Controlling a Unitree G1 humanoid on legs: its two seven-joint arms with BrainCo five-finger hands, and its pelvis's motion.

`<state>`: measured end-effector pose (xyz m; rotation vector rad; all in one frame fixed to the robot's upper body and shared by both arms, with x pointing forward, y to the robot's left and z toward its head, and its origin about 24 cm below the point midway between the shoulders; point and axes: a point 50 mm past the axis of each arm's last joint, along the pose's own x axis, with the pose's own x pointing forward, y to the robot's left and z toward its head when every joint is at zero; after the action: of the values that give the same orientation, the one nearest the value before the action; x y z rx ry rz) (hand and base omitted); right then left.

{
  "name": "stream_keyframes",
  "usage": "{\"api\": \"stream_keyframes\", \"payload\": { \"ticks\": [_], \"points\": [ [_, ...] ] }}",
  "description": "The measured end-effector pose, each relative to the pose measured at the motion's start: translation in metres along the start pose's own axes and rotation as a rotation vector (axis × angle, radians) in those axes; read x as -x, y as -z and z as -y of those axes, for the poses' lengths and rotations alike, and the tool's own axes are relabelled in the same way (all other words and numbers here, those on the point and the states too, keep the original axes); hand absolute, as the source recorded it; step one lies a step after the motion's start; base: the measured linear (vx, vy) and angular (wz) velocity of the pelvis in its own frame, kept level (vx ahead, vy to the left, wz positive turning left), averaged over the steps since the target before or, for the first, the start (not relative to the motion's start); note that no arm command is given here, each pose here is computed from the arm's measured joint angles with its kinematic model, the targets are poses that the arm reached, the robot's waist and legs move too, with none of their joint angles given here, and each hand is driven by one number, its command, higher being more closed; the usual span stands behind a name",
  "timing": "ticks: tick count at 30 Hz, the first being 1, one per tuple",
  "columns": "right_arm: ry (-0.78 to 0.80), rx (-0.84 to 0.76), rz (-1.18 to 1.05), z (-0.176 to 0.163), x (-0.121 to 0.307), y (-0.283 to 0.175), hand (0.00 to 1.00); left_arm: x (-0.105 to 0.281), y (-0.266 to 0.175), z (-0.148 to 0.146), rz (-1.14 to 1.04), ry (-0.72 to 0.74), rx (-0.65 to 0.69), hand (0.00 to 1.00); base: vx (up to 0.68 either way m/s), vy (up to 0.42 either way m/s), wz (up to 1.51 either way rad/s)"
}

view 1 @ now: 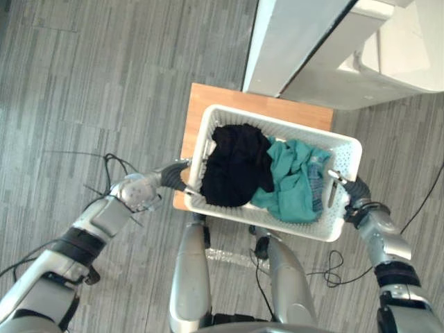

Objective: Pick up the laundry basket with both hands and put the clothes into the washing machine.

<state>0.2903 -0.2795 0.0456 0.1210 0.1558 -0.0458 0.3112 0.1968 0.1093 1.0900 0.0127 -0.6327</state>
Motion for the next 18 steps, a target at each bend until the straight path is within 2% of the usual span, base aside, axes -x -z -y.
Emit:
{"api": "stream_keyframes", "payload": {
  "ticks": [3, 8, 14, 18],
  "points": [
    [-0.025, -0.033, 0.02, -0.005, 0.001, -0.002, 0.0, 0.0, 0.0, -0.001, -0.002, -0.018, -0.009, 0.0, 0.02, -0.017, -0.03],
    [-0.044, -0.051, 0.076, -0.014, 0.001, -0.015, 0.0, -0.008, -0.003, -0.011, -0.011, -0.164, 0.014, 0.0, 0.0, -0.014, -0.03],
    [-0.061, -0.051, 0.069, -0.019, 0.001, -0.016, 0.0, -0.018, -0.004, -0.012, -0.033, -0.268, 0.158, 0.0, 0.02, -0.008, 0.0],
    [-0.07, -0.074, 0.077, -0.027, -0.003, -0.018, 0.0, -0.024, -0.002, -0.007, -0.026, -0.337, 0.384, 0.0, 0.03, -0.038, 0.02]
  ]
}}
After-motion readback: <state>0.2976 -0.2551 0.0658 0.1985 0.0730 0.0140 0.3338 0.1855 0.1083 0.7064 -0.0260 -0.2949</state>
